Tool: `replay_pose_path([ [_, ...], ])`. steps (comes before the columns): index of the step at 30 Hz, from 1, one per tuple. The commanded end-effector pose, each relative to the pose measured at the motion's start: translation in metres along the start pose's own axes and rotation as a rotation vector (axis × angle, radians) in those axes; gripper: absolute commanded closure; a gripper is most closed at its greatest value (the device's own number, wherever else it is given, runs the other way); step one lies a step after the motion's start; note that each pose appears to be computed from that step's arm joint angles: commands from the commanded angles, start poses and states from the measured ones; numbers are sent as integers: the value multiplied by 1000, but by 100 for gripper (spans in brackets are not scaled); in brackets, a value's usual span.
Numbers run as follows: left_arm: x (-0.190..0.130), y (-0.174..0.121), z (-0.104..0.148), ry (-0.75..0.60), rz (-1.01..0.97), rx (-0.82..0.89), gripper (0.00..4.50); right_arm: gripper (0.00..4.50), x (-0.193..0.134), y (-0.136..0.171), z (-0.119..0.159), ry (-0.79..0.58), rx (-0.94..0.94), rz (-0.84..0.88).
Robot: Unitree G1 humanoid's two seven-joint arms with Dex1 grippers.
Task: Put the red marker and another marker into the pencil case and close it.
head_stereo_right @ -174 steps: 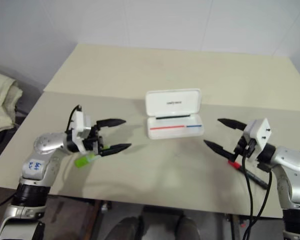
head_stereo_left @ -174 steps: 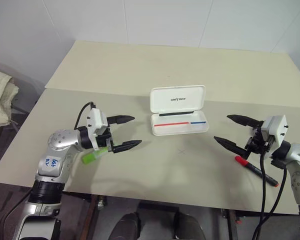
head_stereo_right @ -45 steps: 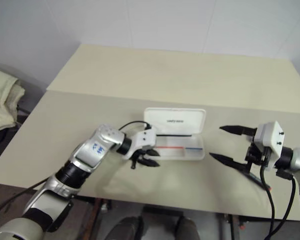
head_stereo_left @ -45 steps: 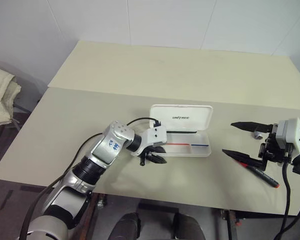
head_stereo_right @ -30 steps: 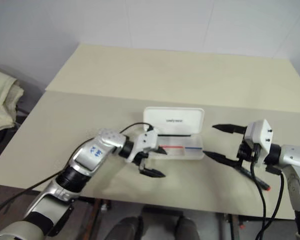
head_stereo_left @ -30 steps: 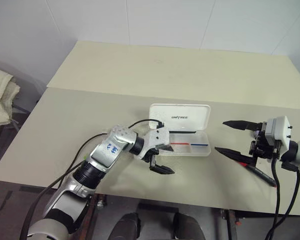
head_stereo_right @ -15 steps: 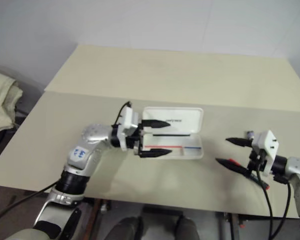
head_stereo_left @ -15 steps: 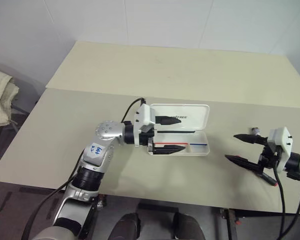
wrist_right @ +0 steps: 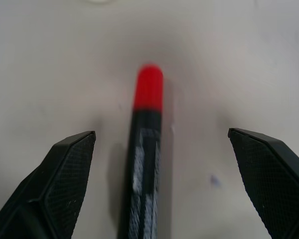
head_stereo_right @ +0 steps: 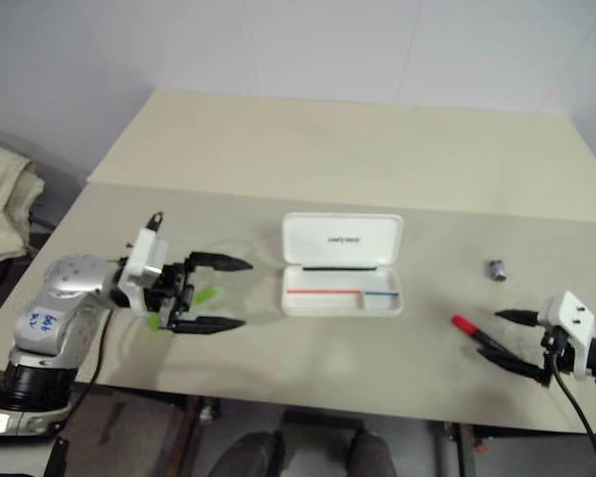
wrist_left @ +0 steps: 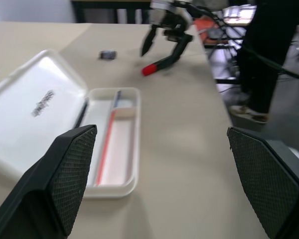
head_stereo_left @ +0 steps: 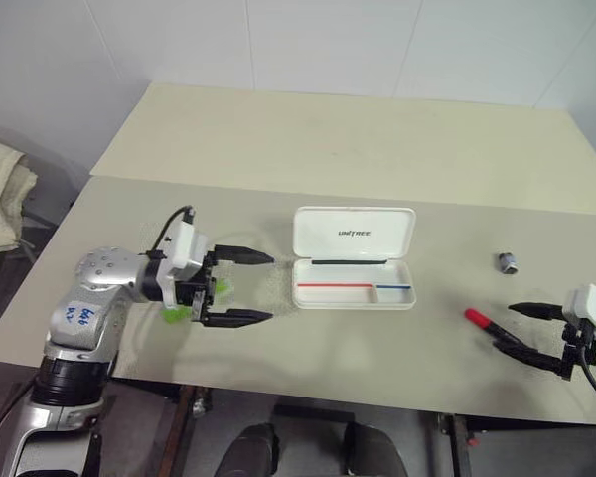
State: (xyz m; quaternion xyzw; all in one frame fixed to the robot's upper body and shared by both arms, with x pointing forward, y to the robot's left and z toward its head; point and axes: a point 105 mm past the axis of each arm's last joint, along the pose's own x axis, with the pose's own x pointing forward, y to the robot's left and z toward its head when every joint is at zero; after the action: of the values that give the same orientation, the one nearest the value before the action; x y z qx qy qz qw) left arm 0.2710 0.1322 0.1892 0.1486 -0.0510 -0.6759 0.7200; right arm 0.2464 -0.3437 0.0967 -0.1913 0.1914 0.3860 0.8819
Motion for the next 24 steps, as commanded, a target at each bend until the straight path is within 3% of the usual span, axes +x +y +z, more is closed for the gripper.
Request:
replay_pose_path([
  [1, -17, 10, 8, -5, 73, 75, 2, 0, 1, 3, -7, 14, -23, 12],
  [2, -19, 12, 9, -3, 88, 82, 2, 0, 3, 6, -9, 10, -25, 20],
  [4, -22, 15, 11, -2, 105, 89, 0, 62, 8, 10, -10, -1, -19, 36],
  [13, -25, 18, 14, 1, 127, 107, 0, 388, 18, 22, -5, -67, -58, 56],
  [18, -23, 20, 12, 9, 145, 126, 0, 392, 25, 16, 11, -118, -158, 23],
  [24, -26, 20, 8, 15, 160, 131, 0, 392, 52, 11, 84, -281, -351, 97],
])
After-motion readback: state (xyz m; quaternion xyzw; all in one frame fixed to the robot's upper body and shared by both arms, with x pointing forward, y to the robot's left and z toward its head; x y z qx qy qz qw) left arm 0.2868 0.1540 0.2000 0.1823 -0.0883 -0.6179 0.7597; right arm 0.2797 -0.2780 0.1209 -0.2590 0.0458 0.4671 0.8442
